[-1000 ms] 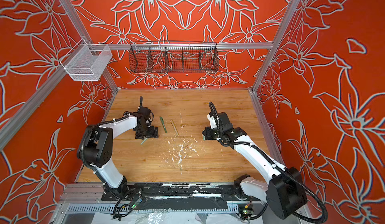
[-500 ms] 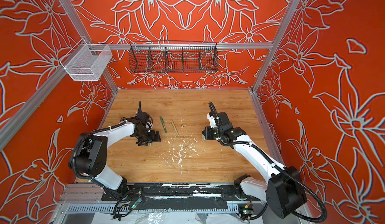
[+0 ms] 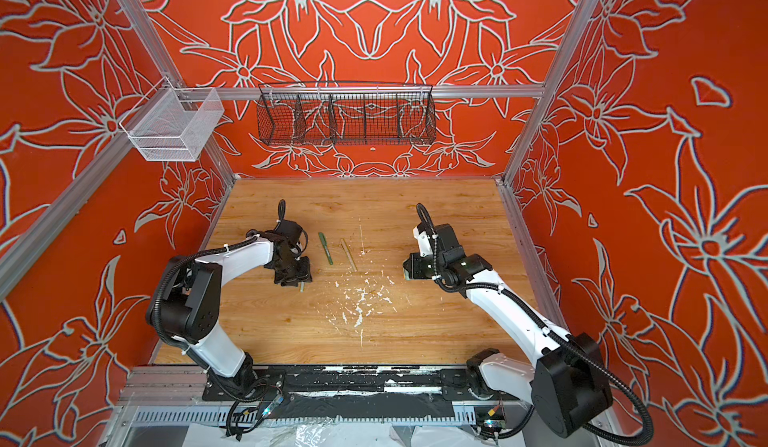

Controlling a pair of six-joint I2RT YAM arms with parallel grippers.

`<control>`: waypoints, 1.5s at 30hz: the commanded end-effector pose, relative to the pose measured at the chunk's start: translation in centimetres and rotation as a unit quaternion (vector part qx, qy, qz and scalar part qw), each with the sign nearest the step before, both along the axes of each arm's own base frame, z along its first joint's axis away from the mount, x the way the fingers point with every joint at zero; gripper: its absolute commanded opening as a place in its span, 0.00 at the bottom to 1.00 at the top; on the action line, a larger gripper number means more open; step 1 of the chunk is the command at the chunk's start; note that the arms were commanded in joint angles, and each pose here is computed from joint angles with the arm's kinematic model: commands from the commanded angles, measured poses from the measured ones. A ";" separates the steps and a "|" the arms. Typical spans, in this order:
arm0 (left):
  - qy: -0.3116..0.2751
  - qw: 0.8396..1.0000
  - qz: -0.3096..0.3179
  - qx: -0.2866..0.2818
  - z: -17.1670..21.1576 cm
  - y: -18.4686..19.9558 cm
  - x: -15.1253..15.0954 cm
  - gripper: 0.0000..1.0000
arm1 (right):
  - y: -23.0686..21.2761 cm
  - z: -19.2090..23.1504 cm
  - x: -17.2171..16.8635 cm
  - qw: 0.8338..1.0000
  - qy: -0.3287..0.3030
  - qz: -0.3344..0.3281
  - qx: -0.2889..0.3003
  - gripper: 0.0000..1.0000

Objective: Insert the pens into the pen caps
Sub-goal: 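Close the left gripper on the pen and lift it nib upward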

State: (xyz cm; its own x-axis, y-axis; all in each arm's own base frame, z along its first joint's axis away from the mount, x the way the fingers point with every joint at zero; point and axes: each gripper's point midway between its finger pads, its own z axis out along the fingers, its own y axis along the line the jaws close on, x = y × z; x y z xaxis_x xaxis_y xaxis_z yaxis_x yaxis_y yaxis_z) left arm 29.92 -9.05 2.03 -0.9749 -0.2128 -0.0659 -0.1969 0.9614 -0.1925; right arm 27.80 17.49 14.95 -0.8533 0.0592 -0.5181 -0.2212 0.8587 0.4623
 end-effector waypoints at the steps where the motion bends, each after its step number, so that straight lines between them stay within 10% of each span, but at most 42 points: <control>1: 0.034 0.999 -0.018 0.007 -2.3 -0.7 -1.8 0.30 | -0.6 -0.1 0.0 1.000 -0.005 -0.013 -0.005 0.04; 13: 0.037 0.999 -0.026 0.012 -2.7 -0.9 -2.1 0.00 | -0.5 0.1 0.1 1.000 -0.007 -0.013 0.000 0.03; 23: -0.076 0.990 -0.118 -0.019 3.2 -5.3 -0.2 0.00 | -0.4 3.4 0.9 0.998 -0.061 -0.018 0.019 0.01; 35: -0.303 0.884 -0.298 -0.194 18.0 -15.8 -4.7 0.00 | 0.8 14.2 2.0 0.975 -0.184 -0.023 0.122 0.00; 45: -0.328 0.830 -0.391 -0.225 20.7 -20.7 -8.2 0.00 | 1.0 20.0 0.5 0.947 -0.249 -0.017 0.203 0.00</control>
State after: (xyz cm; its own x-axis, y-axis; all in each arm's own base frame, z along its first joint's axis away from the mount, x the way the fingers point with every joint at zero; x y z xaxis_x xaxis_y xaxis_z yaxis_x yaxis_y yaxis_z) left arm 22.08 -28.32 21.27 -0.6642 0.3001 -0.6846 0.6893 0.6003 -0.4056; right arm 28.71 18.46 31.94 -0.5499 0.3030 -0.7784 -0.4298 0.6964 0.5747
